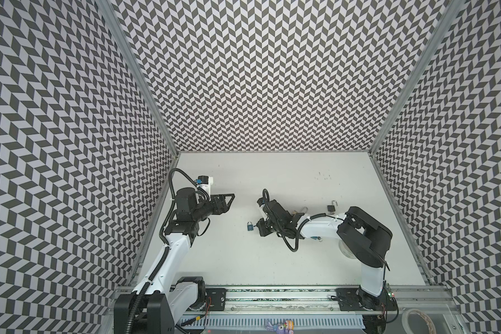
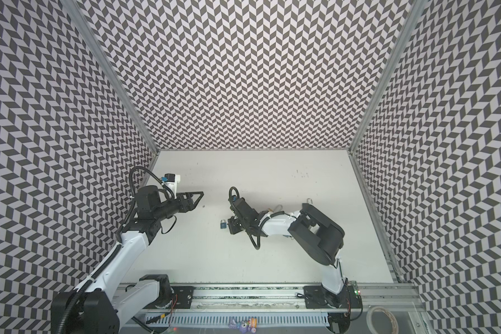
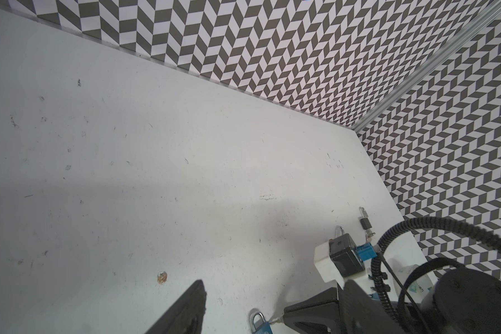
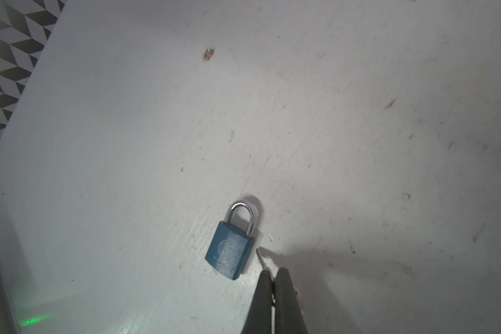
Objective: Lock with the key
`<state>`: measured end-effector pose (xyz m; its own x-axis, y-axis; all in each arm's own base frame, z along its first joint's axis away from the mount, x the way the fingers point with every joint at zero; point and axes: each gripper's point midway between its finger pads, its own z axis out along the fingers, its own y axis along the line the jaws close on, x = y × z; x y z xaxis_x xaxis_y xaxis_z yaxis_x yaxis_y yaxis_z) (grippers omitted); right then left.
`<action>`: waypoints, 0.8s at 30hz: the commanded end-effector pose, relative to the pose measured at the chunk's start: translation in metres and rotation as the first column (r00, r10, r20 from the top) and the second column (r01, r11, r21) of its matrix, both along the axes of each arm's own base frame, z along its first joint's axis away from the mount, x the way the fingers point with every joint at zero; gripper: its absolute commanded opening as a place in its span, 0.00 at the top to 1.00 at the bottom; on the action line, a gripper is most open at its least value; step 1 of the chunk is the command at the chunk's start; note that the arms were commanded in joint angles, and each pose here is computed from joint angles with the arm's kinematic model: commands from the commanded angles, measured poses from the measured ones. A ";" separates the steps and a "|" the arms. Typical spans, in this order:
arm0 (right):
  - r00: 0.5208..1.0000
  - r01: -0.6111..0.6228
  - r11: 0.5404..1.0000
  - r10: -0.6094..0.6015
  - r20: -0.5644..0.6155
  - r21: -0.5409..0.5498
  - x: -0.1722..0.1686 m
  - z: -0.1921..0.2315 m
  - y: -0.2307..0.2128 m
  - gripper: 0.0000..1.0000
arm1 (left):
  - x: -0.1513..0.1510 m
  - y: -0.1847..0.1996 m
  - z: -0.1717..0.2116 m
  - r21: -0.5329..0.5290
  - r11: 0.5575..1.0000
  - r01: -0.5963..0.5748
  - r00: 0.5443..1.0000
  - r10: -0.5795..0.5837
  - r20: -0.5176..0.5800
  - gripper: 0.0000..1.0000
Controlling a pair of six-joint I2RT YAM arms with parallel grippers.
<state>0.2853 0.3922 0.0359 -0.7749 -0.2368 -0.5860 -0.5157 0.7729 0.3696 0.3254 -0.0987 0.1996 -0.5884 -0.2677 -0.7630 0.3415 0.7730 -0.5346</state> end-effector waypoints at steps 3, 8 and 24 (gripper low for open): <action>0.999 -0.021 0.997 0.018 0.043 0.068 0.005 0.024 0.009 0.90 | 0.003 0.005 0.009 0.020 1.000 -0.024 0.999 0.023 0.027 0.22; 0.993 -0.013 0.994 -0.001 0.122 0.113 0.009 0.058 -0.008 0.72 | 0.005 0.014 0.007 0.013 0.996 -0.088 0.996 0.088 0.020 0.06; 0.905 0.418 0.898 -0.424 -0.020 -0.142 -0.023 0.041 -0.216 0.58 | -0.047 -0.145 0.004 -0.002 0.976 0.217 0.970 -0.216 0.116 0.01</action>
<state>0.2721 0.2062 0.0857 -0.8095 -0.0231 -0.5867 -0.2190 0.9390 0.2653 0.2779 -0.2273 0.1963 -0.5824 -0.1137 -0.8049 0.5359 0.6908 -0.4854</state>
